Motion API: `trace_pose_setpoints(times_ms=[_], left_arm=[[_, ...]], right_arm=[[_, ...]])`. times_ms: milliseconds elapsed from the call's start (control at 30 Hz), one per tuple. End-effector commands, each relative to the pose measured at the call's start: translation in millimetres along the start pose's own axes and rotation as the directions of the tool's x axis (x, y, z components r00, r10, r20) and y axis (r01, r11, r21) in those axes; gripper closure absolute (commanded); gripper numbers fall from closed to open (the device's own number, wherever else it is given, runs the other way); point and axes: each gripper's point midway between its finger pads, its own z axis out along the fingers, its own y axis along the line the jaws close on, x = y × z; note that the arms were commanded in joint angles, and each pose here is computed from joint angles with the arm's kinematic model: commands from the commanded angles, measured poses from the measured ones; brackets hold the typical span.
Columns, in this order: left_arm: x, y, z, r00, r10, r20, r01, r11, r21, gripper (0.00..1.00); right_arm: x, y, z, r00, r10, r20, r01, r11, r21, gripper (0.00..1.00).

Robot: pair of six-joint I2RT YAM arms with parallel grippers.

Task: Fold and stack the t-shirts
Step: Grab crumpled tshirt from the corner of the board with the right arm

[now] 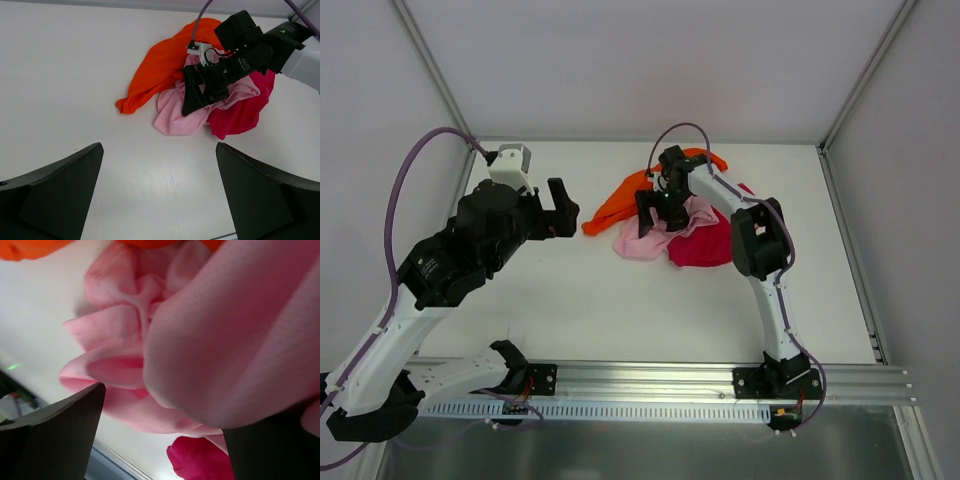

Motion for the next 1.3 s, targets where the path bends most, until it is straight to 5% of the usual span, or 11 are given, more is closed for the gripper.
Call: trace_pose_setpoints(times_ms=[0,67,133,267,600,1000,1100,1133,1200,1267], left_arm=[[-4.4,-5.8,1.4,0.999,-0.031,0.018,0.030,0.999,0.029,0.01],[-5.1,-5.6,0.0,0.999,-0.031,0.021,0.030,0.999,0.033,0.01],[-7.1,-3.7,-1.6,0.999,-0.028,0.028,0.027,0.999,0.027,0.01],[-9.6,0.6,-6.8,0.999,-0.020,0.038,0.019,1.000,0.018,0.01],[-10.3,12.8,-19.5,0.998,-0.003,0.055,0.003,1.000,-0.002,0.01],[-9.3,5.3,-14.0,0.999,0.005,0.054,-0.006,1.000,0.027,0.01],[-4.9,7.4,-14.2,0.999,0.007,0.046,-0.009,1.000,0.023,0.01],[-3.4,7.2,-13.8,0.999,0.006,0.042,-0.007,1.000,0.025,0.01],[-1.8,5.9,-13.8,0.999,-0.001,0.039,0.000,0.999,0.034,0.01],[1.8,3.3,-11.5,1.000,-0.001,0.029,0.000,0.999,0.045,0.01]], right_arm=[[18.1,-57.5,-38.1,0.999,-0.017,-0.040,0.031,0.922,0.387,0.04],[18.3,-73.3,-51.1,1.000,0.016,-0.020,-0.004,0.869,0.496,0.04],[20.5,-106.0,-80.4,0.999,0.049,0.004,-0.038,0.725,0.687,0.04],[13.4,-136.5,-127.6,0.990,0.110,0.084,-0.130,0.543,0.829,0.03],[60.4,-222.3,-223.1,0.888,0.377,0.263,-0.358,0.210,0.910,0.03],[116.9,-265.0,-339.3,0.843,0.363,0.396,-0.318,-0.258,0.912,0.04],[128.7,-267.1,-342.4,0.795,0.389,0.466,-0.397,-0.247,0.884,0.04],[129.8,-263.1,-322.6,0.777,0.428,0.462,-0.435,-0.166,0.885,0.04],[89.4,-256.9,-291.6,0.829,0.321,0.458,-0.506,0.083,0.858,0.04],[52.0,-207.2,-292.3,0.805,0.160,0.571,-0.585,0.369,0.722,0.04]])
